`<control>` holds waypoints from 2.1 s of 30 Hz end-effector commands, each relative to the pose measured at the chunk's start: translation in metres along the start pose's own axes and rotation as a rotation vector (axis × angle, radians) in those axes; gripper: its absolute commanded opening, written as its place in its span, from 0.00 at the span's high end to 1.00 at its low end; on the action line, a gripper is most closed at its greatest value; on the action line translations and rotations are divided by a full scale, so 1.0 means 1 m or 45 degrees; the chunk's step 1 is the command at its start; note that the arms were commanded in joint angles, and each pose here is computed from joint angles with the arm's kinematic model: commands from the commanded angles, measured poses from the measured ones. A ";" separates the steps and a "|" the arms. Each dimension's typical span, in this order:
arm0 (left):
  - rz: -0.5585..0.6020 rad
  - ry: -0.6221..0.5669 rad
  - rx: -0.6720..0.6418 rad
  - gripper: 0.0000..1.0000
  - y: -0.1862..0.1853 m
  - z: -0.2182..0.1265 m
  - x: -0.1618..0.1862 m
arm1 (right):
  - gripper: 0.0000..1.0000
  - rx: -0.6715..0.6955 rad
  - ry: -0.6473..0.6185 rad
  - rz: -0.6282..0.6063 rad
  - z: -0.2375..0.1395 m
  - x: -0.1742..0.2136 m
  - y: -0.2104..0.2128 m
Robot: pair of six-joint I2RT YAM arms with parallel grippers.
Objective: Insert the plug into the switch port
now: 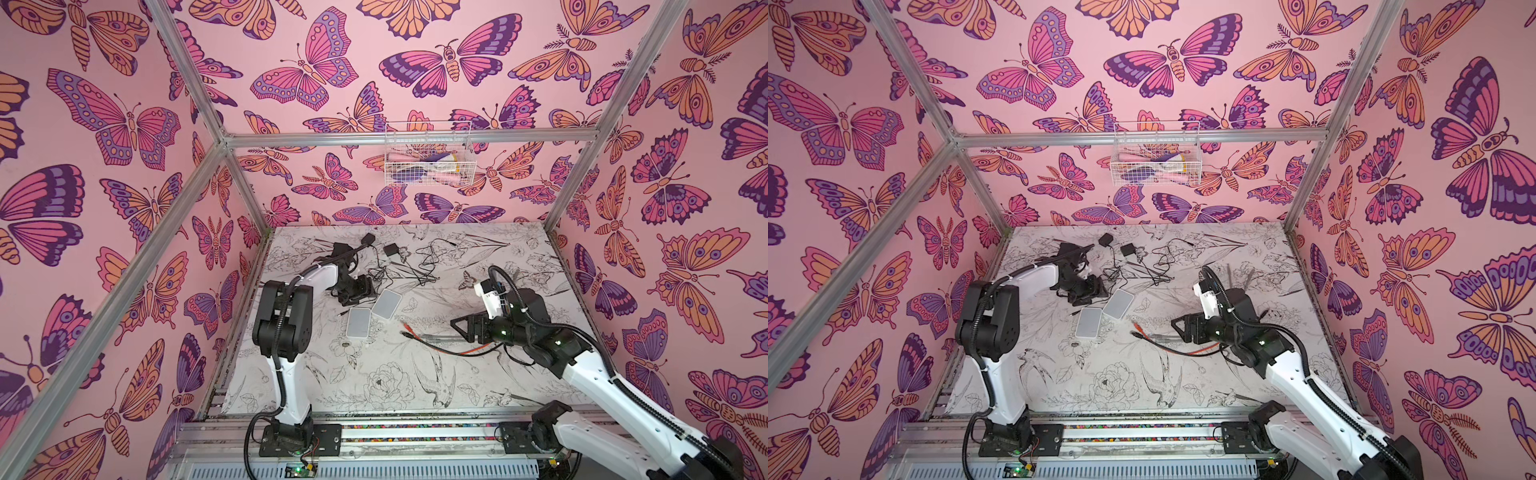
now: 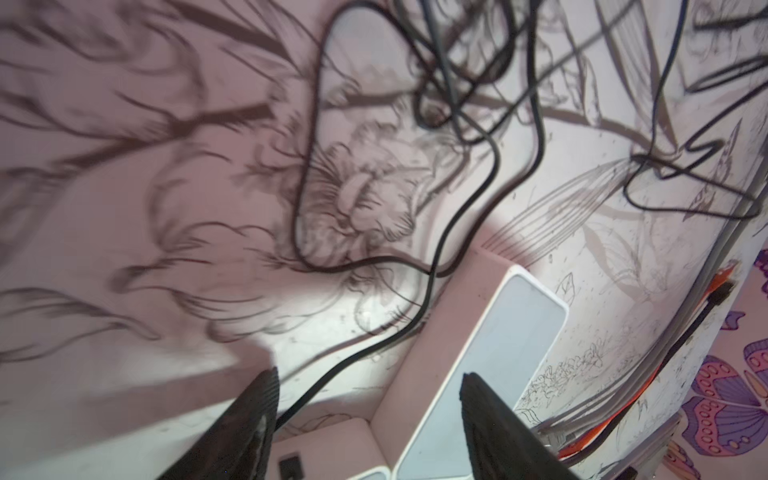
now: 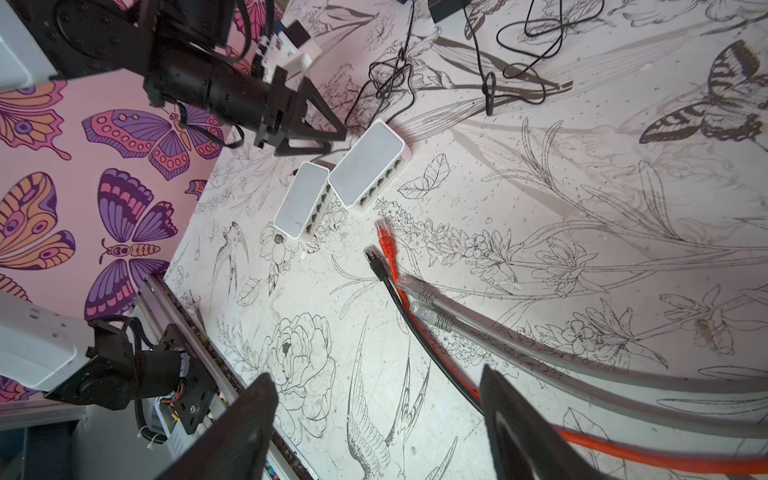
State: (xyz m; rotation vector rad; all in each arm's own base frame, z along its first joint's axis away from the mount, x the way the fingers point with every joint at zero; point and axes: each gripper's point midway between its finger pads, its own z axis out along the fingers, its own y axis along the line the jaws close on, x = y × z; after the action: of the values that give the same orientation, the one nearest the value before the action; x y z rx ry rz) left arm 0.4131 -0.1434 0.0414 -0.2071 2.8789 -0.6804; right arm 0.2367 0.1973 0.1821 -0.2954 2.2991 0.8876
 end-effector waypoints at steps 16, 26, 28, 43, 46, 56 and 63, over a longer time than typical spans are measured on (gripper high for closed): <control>0.354 0.054 -0.307 0.31 0.017 -0.011 0.009 | 0.21 -0.023 0.012 -0.032 0.017 -0.006 0.014; 0.442 0.115 -0.402 0.41 0.021 0.000 0.017 | 0.21 -0.015 0.006 -0.055 0.013 -0.002 0.012; 0.453 0.124 -0.418 0.42 0.022 0.001 0.019 | 0.21 -0.013 0.007 -0.054 0.014 -0.001 0.011; 0.498 0.240 -0.654 0.76 0.054 0.019 0.030 | 0.21 0.011 0.002 -0.055 0.012 0.000 0.008; 0.502 0.255 -0.678 0.86 0.059 0.022 0.030 | 0.21 0.014 -0.003 -0.057 0.011 -0.001 0.008; 0.517 -0.075 -0.504 1.00 -0.010 -0.053 -0.035 | 0.21 -0.004 -0.022 -0.063 0.004 -0.006 0.014; 0.509 -0.240 -0.229 1.00 -0.070 -0.112 -0.034 | 0.21 -0.182 -0.015 -0.095 -0.006 -0.007 0.043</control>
State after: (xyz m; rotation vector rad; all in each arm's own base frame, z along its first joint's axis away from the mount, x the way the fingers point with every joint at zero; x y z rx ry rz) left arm 0.4466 -0.1383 0.1468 0.2812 2.7016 -0.1535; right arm 0.2303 0.2132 0.1930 -0.3548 2.2559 0.9257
